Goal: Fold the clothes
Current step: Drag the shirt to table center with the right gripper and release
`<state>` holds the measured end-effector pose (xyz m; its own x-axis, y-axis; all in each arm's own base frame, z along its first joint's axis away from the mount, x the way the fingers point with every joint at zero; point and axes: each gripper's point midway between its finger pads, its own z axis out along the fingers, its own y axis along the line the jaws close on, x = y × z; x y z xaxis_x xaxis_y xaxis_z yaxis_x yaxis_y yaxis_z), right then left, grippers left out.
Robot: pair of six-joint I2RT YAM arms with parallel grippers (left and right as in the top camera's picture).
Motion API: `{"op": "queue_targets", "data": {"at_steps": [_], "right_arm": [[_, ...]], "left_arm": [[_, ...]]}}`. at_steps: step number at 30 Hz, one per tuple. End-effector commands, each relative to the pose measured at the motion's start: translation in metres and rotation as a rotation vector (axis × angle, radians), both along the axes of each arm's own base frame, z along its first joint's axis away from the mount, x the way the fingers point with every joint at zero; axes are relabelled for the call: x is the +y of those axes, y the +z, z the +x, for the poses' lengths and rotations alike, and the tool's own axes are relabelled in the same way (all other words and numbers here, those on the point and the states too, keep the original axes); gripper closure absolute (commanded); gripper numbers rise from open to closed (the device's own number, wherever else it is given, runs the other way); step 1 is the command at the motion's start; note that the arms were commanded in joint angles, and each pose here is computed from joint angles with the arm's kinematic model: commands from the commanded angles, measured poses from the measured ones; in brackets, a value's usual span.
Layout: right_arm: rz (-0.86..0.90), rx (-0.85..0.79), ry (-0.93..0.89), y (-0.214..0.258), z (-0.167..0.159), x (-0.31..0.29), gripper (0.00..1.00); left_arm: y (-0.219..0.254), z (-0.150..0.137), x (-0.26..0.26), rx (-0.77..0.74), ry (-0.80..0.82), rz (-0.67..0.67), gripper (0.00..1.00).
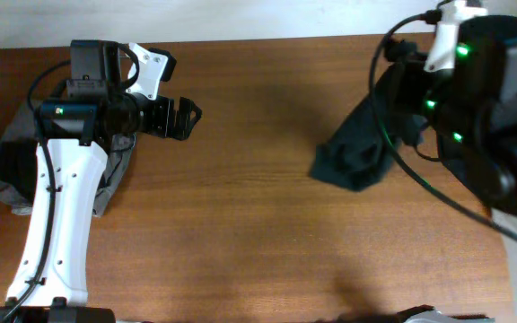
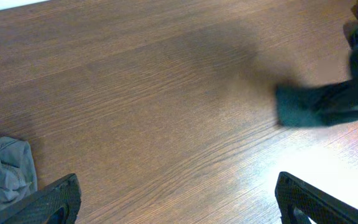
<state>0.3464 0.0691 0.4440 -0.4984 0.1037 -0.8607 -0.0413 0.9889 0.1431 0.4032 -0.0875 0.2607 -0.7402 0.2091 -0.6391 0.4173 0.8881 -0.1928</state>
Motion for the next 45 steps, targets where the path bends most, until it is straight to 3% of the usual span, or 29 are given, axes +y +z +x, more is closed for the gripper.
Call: {"op": "queue_targets", "data": {"at_steps": [1, 12, 15, 23, 30, 38, 41, 45], "right_arm": [[0.027, -0.075, 0.115, 0.026, -0.012, 0.016, 0.96], [0.109, 0.223, 0.448, -0.081, 0.056, 0.122, 0.94], [0.073, 0.228, 0.433, -0.090, 0.064, 0.124, 0.94], [0.043, 0.224, 0.282, -0.083, 0.068, 0.068, 0.96], [0.265, 0.070, 0.771, -0.031, 0.037, 0.156, 0.96], [0.339, -0.128, 0.998, 0.022, 0.005, 0.231, 0.96], [0.323, -0.085, 0.955, 0.011, 0.008, 0.228, 0.96], [0.127, 0.110, 0.508, -0.053, 0.055, 0.144, 0.96]], "left_arm": [[0.008, 0.003, -0.003, -0.025, -0.019, -0.006, 0.01], [0.008, 0.003, -0.003, -0.028, -0.019, -0.006, 0.01], [0.008, 0.003, -0.003, -0.028, -0.019, -0.006, 0.01], [0.009, 0.004, -0.003, -0.031, -0.019, -0.005, 0.00], [0.009, 0.006, -0.001, -0.042, -0.012, 0.003, 0.01], [0.003, 0.012, 0.024, -0.045, 0.083, 0.128, 0.01], [0.002, 0.011, 0.024, -0.041, 0.083, 0.129, 0.01], [0.002, 0.011, 0.024, -0.040, 0.082, 0.128, 0.00]]}}
